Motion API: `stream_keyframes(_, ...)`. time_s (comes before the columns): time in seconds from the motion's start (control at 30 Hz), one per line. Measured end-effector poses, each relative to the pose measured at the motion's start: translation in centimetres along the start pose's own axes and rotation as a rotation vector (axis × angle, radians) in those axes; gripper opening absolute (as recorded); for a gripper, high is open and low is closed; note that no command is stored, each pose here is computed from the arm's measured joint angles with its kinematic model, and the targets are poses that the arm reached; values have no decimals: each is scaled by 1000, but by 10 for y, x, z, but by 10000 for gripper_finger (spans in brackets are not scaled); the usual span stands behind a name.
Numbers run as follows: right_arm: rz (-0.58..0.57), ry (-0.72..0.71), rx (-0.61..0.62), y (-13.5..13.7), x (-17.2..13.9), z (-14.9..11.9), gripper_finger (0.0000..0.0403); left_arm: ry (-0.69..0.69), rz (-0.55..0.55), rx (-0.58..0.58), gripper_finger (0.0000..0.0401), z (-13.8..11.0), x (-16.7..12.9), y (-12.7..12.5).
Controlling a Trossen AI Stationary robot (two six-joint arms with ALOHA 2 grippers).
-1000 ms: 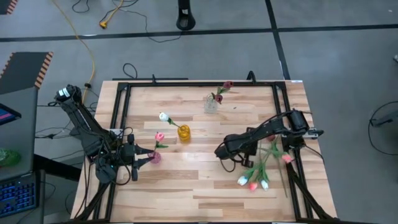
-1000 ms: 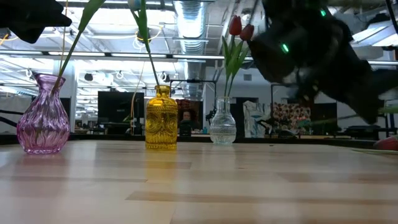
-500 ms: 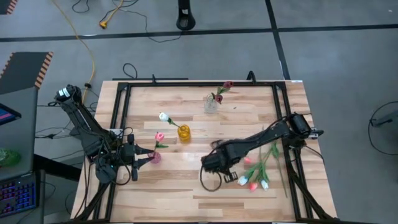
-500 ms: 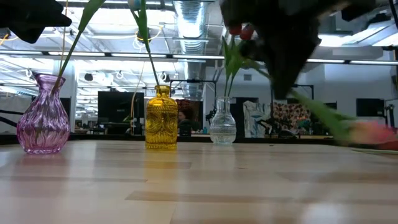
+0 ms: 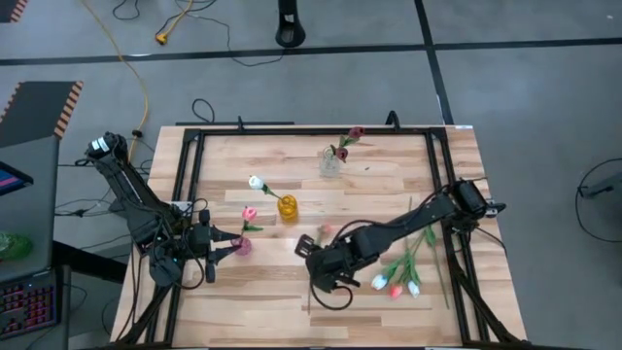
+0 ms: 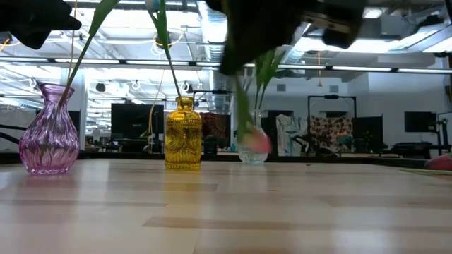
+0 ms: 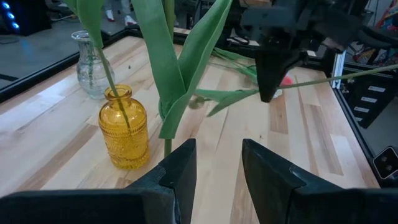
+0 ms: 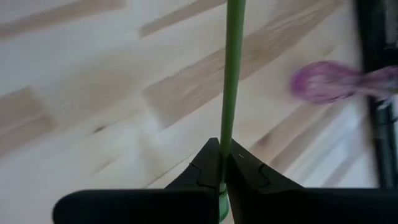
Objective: Sort flowers into vase by color
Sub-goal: Put the pink flower into the purple vase
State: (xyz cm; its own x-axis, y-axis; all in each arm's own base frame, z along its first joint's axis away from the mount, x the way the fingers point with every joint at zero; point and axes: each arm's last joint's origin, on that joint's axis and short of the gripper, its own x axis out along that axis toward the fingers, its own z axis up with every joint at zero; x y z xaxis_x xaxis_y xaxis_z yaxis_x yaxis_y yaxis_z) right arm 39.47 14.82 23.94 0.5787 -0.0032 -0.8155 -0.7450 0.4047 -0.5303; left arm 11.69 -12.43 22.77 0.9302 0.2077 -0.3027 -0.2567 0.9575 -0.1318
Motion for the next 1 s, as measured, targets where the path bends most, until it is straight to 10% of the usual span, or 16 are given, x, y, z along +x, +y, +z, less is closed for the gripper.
stream_keyframes(1.0, -67, -13, 62, -22, 5, -16, 126, -2, -15, -23, 116, 1, 0, -2)
